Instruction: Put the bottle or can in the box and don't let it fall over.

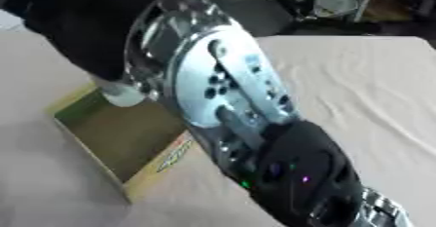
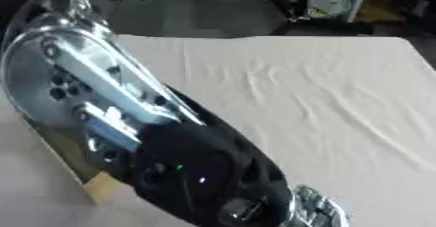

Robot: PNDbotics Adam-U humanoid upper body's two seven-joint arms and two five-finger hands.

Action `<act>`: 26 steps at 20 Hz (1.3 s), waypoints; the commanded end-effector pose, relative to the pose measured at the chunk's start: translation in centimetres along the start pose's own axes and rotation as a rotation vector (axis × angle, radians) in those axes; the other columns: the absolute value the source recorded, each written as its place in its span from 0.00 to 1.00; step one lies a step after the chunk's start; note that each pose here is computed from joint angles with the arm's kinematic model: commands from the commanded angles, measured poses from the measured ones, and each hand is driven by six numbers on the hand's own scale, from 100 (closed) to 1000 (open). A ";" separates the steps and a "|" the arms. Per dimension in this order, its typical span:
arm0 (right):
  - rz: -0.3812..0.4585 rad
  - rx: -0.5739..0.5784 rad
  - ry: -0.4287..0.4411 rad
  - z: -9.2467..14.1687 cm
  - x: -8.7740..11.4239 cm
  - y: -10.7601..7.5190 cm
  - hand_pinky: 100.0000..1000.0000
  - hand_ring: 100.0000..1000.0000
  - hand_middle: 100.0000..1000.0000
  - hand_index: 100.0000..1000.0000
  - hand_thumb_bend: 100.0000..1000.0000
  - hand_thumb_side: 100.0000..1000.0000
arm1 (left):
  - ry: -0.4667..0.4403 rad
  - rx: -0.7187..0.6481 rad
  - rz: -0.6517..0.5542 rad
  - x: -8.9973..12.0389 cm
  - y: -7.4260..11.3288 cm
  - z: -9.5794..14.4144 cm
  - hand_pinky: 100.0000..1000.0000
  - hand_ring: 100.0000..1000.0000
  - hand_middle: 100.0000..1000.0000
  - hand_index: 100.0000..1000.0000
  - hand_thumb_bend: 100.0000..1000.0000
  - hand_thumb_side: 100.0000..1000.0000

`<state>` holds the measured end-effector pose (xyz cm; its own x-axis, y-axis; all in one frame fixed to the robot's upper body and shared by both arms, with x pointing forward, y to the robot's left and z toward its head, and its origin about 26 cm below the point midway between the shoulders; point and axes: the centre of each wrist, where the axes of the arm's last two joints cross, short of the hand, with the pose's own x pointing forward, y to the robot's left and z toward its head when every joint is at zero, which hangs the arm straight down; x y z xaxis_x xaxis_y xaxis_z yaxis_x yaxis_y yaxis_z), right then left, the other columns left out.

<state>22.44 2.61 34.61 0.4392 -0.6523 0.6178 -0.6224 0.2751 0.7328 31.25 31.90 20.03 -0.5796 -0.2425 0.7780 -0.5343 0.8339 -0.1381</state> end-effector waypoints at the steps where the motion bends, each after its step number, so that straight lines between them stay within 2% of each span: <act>1: -0.018 0.021 0.017 0.1 -0.5 0.5 0.00 0.00 0.00 0.86 0.46 0.37 | -0.022 -0.001 0.023 0.7 -0.3 -0.5 0.72 0.79 0.72 0.89 0.11 0.82; 13: -0.054 0.002 0.064 -0.8 -2.7 -1.7 0.00 0.00 0.00 0.86 0.43 0.38 | -0.023 0.027 0.082 1.2 -1.1 -1.0 0.72 0.79 0.72 0.89 0.11 0.83; 26: -0.070 -0.009 0.044 -2.3 -3.1 -4.6 0.00 0.00 0.00 0.86 0.40 0.40 | -0.005 0.071 0.100 1.3 -1.2 -1.2 0.72 0.79 0.72 0.89 0.11 0.85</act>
<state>25.45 5.03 29.51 0.5117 -0.6310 0.5832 -0.5705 0.2580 0.7797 32.01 30.88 21.11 -0.6168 -0.1537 0.7720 -0.5126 0.8227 -0.2457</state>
